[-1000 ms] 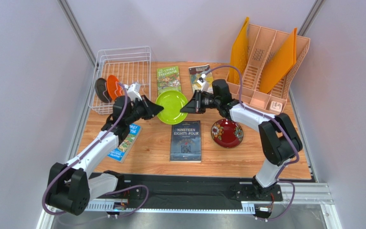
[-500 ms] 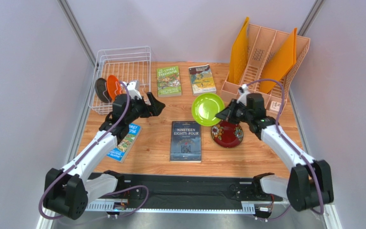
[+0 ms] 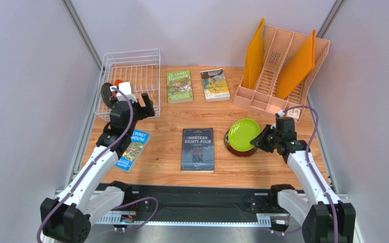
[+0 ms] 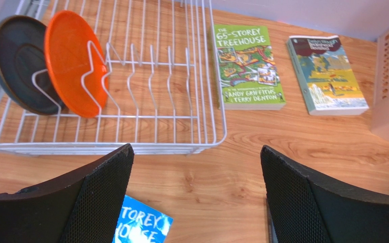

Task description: Unload the plates from the dish rack

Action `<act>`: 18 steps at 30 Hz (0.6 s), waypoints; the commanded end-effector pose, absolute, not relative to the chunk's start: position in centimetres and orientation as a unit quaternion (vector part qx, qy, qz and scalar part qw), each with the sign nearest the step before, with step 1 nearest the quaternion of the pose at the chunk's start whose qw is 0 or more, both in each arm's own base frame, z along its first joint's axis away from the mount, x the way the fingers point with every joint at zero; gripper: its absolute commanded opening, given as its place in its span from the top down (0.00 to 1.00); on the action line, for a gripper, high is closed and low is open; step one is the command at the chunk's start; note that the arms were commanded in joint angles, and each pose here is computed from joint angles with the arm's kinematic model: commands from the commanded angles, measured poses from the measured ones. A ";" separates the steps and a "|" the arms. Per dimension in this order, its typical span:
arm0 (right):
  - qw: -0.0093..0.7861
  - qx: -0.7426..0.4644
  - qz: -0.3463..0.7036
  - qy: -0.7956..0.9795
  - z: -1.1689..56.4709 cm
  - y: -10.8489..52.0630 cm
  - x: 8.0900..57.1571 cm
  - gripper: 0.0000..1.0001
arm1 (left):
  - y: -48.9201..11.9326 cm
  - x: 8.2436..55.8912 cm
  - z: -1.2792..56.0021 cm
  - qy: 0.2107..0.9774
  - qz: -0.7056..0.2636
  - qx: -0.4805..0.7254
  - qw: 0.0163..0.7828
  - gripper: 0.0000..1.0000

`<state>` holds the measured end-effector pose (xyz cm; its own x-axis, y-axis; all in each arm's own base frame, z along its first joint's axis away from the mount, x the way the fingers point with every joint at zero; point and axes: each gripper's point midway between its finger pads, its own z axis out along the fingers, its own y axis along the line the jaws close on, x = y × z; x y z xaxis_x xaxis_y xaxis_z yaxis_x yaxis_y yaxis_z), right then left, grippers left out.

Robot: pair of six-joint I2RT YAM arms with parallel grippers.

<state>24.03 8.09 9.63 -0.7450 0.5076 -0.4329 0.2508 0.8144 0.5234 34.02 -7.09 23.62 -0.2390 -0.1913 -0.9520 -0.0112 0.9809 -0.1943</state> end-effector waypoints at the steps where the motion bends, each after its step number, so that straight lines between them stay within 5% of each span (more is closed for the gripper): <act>1: 0.253 0.206 0.211 0.921 7.8 8.0 23.7 1.00 | -5.5 35.3 26.0 0.772 -0.038 -0.066 0.631 0.00; 11: 0.236 0.174 0.231 0.928 7.4 8.8 24.6 1.00 | -6.0 36.0 23.7 0.795 -0.077 -0.067 0.598 0.00; 18: 0.219 0.169 0.237 0.931 6.5 9.1 24.2 0.72 | -6.5 36.3 22.5 0.802 -0.092 -0.069 0.586 0.00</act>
